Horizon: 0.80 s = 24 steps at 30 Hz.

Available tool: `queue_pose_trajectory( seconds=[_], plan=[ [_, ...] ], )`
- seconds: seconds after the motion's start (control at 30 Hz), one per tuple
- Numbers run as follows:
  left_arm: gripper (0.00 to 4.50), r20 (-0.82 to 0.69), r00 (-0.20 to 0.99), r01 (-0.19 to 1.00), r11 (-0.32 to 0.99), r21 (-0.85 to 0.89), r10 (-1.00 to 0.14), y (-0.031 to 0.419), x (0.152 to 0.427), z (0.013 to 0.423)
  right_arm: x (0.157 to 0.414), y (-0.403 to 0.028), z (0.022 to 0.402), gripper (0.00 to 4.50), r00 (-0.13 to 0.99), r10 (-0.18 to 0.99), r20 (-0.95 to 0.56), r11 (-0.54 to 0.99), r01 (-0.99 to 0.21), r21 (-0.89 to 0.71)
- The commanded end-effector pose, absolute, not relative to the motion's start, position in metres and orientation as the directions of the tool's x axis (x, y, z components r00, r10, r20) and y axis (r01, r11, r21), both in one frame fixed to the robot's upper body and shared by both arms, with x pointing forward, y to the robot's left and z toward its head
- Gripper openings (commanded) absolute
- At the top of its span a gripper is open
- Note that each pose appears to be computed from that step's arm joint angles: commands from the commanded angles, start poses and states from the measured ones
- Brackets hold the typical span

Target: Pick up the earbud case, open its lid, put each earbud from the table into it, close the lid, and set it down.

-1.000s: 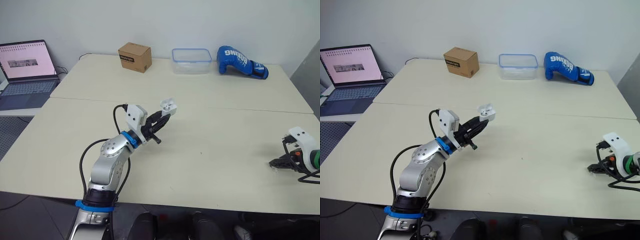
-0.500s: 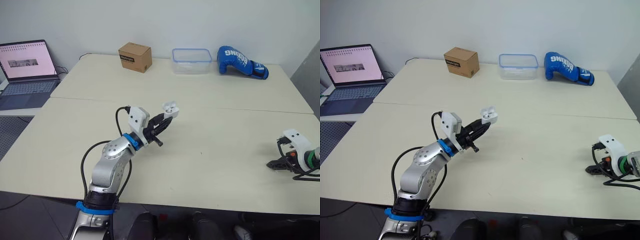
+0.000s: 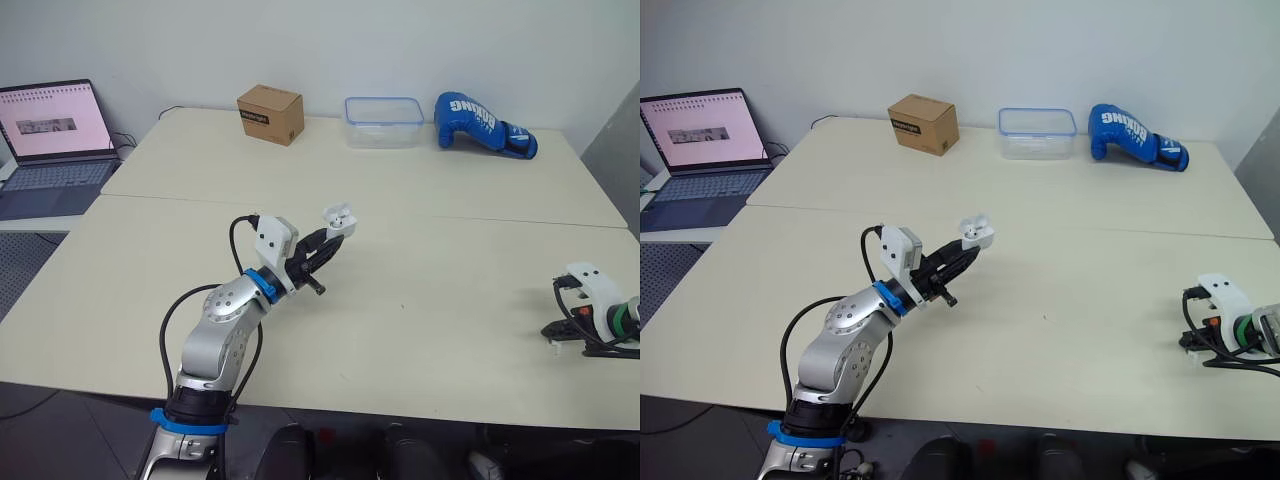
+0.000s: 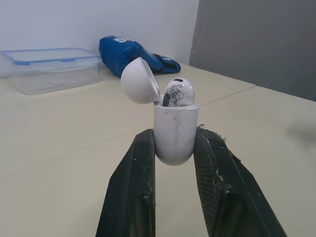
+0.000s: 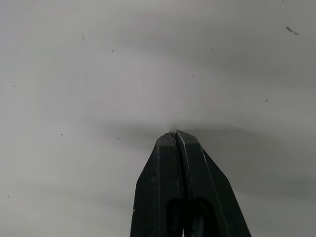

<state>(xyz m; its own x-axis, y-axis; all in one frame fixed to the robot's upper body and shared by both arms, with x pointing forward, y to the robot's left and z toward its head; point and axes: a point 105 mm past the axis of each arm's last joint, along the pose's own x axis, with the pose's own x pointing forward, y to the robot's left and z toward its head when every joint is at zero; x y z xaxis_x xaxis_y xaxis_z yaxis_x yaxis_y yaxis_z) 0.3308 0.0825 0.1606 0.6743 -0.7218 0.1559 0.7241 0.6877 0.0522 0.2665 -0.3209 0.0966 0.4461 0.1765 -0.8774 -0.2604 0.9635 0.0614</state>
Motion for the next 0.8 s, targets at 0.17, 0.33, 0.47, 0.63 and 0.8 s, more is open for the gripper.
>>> queue_pose_trajectory(
  seconds=[0.17, 0.33, 0.47, 0.63, 0.8],
  plan=[
    [0.73, 0.195, 0.645, 0.742, 0.667, 0.072, -0.739, 0.077, 0.327, 0.171, 0.279, -0.334, 0.116, 0.19, 0.519, 0.121, -0.846, 0.98, -0.197, 0.02],
    [0.73, 0.191, 0.639, 0.748, 0.66, 0.07, -0.745, 0.075, 0.326, 0.169, 0.267, -0.333, 0.121, 1.72, 0.475, 0.115, -0.872, 0.991, -0.111, 0.071],
    [0.73, 0.187, 0.636, 0.753, 0.655, 0.066, -0.749, 0.073, 0.325, 0.167, 0.255, -0.329, 0.12, 2.06, 0.437, 0.122, -0.891, 0.99, -0.123, 0.075],
    [0.73, 0.187, 0.638, 0.752, 0.657, 0.058, -0.747, 0.073, 0.323, 0.165, 0.248, -0.328, 0.117, 2.06, 0.419, 0.118, -0.9, 0.99, -0.115, 0.076],
    [0.73, 0.187, 0.64, 0.751, 0.658, 0.058, -0.746, 0.073, 0.322, 0.165, 0.25, -0.332, 0.111, 2.06, 0.419, 0.107, -0.902, 0.993, -0.086, 0.077]
  ],
)
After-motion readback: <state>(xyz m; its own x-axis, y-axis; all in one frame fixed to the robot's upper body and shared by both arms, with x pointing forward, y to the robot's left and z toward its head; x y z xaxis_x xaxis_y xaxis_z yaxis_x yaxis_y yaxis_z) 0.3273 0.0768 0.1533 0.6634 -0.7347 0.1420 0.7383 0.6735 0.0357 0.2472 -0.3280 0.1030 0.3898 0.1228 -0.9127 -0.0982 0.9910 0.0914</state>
